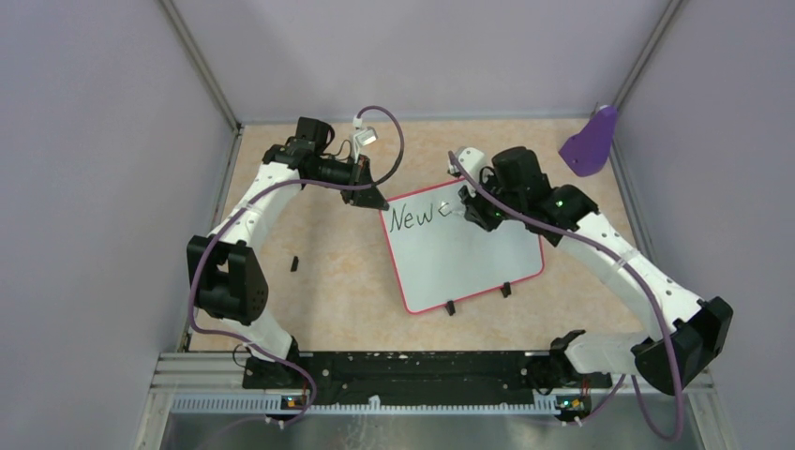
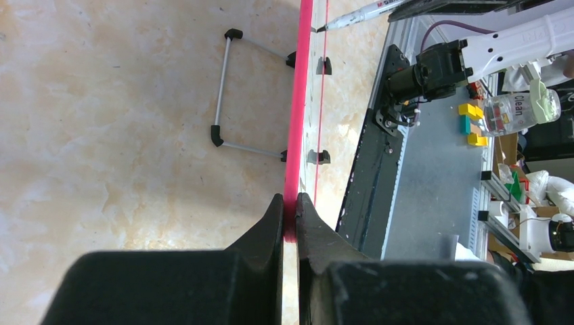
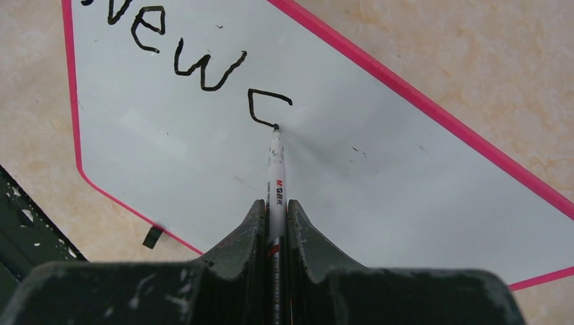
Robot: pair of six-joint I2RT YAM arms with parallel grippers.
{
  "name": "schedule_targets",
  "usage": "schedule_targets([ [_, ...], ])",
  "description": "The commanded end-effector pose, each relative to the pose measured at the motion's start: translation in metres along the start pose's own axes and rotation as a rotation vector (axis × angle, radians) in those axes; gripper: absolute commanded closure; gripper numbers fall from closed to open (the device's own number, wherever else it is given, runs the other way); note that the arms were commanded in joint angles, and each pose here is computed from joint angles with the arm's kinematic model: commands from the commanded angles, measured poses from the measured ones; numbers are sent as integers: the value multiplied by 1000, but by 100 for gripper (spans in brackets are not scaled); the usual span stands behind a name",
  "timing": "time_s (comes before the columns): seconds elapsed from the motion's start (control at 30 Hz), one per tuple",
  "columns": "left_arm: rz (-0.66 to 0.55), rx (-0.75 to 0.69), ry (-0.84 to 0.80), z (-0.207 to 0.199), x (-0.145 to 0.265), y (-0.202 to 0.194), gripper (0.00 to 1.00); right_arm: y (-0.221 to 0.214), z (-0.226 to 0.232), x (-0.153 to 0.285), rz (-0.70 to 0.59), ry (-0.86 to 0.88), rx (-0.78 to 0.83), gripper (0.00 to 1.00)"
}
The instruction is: Write a sentence on the whiteboard
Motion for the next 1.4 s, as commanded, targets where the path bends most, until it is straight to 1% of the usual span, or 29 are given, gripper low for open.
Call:
schedule_targets([
  [0.0, 10, -20, -12, -8, 0, -4, 100, 25, -13, 23, -98, -55, 19, 100],
  [0.2, 10, -22, -11, -9, 0, -4, 100, 34, -20, 25, -120, -83, 23, 100],
  [0.4, 8, -27, -7, -9, 1, -4, 100, 35, -31, 17, -96, -130, 14, 100],
  [0.6, 11, -20, -8, -8, 0, -5, 100, 31, -32, 12, -82, -133, 12, 100],
  [1.2, 12, -21, -9, -8, 0, -6, 100, 3, -9, 11, -30, -39, -21, 100],
  [1.37, 12, -20, -8, -8, 0, -6, 100, 1, -5, 13, -29, -22, -18, 100],
])
Point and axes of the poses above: each gripper's point midway between its finger pads, its own x axis back along the fingers, its own z axis along the line the jaws close on, y = z × x, the point moved 8 cm from there along x, back along the fingers, and after that the axes turned 12 degrees about x, right-handed, at the moved point
